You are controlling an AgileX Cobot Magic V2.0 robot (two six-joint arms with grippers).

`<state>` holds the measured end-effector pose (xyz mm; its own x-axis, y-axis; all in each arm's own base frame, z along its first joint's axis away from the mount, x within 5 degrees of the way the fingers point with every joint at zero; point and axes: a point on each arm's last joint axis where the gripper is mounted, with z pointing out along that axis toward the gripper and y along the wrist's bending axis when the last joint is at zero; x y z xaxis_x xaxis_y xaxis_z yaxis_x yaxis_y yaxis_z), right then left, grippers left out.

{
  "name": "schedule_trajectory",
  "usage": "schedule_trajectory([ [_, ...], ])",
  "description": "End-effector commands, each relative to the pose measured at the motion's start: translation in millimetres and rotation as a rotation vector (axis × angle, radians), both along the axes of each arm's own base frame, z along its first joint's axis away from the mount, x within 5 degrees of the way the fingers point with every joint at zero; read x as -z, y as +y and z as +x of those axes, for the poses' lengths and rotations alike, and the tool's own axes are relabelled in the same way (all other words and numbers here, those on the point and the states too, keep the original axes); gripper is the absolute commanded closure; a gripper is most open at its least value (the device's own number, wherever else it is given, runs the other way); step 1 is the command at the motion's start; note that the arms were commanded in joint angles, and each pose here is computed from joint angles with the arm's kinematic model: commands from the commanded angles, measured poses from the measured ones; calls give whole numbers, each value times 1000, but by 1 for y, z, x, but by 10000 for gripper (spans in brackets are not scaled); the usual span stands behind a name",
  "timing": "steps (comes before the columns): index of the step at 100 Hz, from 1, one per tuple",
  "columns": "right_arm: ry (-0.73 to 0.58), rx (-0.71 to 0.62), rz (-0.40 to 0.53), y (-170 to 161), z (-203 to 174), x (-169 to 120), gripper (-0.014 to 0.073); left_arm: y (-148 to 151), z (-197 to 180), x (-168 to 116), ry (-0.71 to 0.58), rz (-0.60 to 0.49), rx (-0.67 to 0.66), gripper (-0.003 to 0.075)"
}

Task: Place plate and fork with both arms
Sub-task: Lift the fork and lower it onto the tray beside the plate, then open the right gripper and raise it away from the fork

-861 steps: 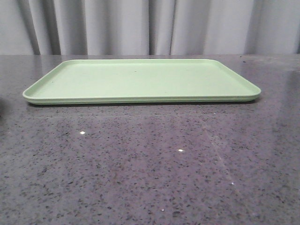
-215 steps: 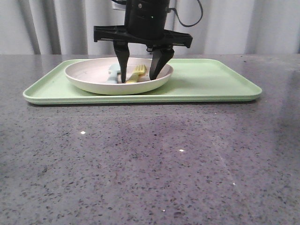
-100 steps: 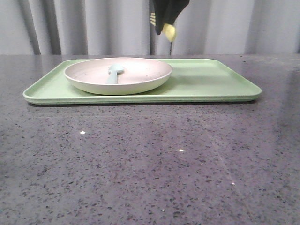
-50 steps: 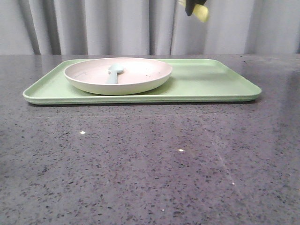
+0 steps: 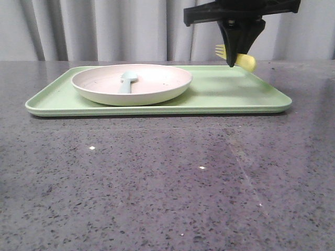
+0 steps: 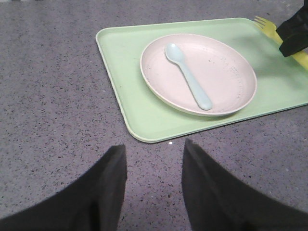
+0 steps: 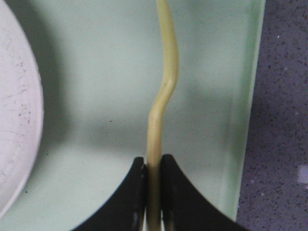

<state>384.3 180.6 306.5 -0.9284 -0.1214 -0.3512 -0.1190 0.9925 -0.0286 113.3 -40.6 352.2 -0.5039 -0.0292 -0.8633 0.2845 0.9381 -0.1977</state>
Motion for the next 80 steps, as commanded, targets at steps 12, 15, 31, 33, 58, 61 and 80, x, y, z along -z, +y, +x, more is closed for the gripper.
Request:
schedule_trajectory([
  [12, -71, 1, 16, -9, -8, -31, 515, 0, 2, -14, -81, -48, -16, 438],
  [15, -70, 1, 17, -9, -8, -31, 473, 0, 2, -14, -81, -48, -16, 438],
  [31, -67, 2, 15, -10, -9, -31, 265, 0, 2, -14, -81, -48, -16, 438],
  [33, -67, 2, 15, -10, -9, -31, 262, 0, 2, -14, -81, -48, -16, 438],
  [58, -51, 5, 8, -10, -10, -31, 267, 0, 2, -14, -81, -48, -16, 438],
  [61, -49, 6, 7, -11, -11, -32, 267, 0, 2, -14, -81, -48, -16, 438],
  [80, -37, 16, 9, -14, -18, -38, 267, 0, 2, -14, -81, -48, -16, 438],
])
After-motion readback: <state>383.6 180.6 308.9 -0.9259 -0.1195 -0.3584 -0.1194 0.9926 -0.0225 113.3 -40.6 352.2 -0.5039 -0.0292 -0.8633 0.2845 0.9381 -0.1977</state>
